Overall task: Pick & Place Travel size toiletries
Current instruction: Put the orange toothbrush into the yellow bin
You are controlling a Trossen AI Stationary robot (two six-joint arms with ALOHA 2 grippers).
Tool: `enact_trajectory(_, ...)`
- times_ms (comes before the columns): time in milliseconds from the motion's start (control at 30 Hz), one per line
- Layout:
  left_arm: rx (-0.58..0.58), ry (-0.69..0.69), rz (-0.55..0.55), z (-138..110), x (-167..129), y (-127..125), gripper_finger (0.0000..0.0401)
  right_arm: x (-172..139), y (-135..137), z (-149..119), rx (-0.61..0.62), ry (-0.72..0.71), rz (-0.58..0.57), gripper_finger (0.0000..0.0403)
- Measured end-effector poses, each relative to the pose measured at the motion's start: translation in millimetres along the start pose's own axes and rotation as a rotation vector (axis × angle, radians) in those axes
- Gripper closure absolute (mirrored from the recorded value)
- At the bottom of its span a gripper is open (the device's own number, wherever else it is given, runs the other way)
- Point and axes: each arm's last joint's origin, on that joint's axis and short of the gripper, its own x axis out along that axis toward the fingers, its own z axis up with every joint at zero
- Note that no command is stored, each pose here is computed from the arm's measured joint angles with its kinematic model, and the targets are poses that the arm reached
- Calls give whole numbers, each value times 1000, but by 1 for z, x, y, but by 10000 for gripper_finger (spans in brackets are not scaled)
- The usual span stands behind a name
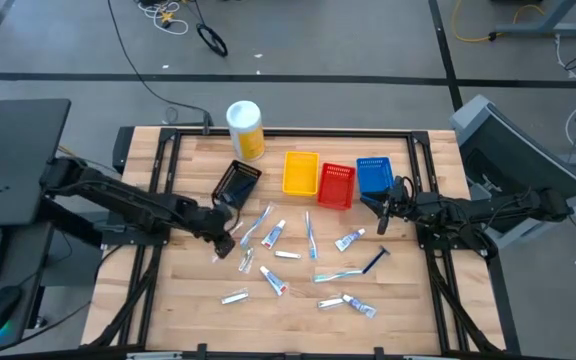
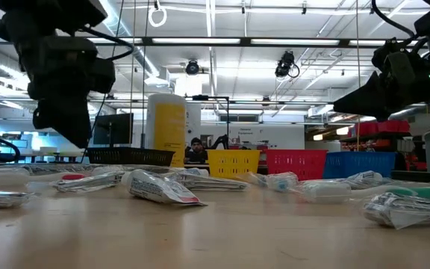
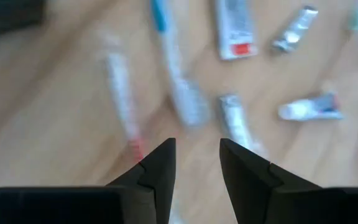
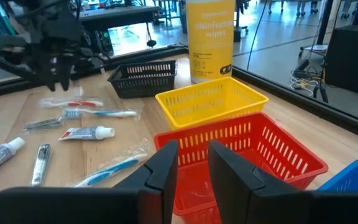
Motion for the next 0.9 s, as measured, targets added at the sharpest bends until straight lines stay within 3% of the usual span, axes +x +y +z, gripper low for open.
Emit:
enact_trajectory(300, 81, 84, 243, -8, 13, 3, 269, 0, 0, -1, -4, 8, -2, 304)
enact_trajectory(567, 70, 47, 195, -4, 15, -4, 269, 1, 0, -1, -7, 14, -2, 304)
enact_trajectory(900, 57, 91, 236, -8, 28, -1, 269, 1, 0, -2, -8, 17, -3, 304)
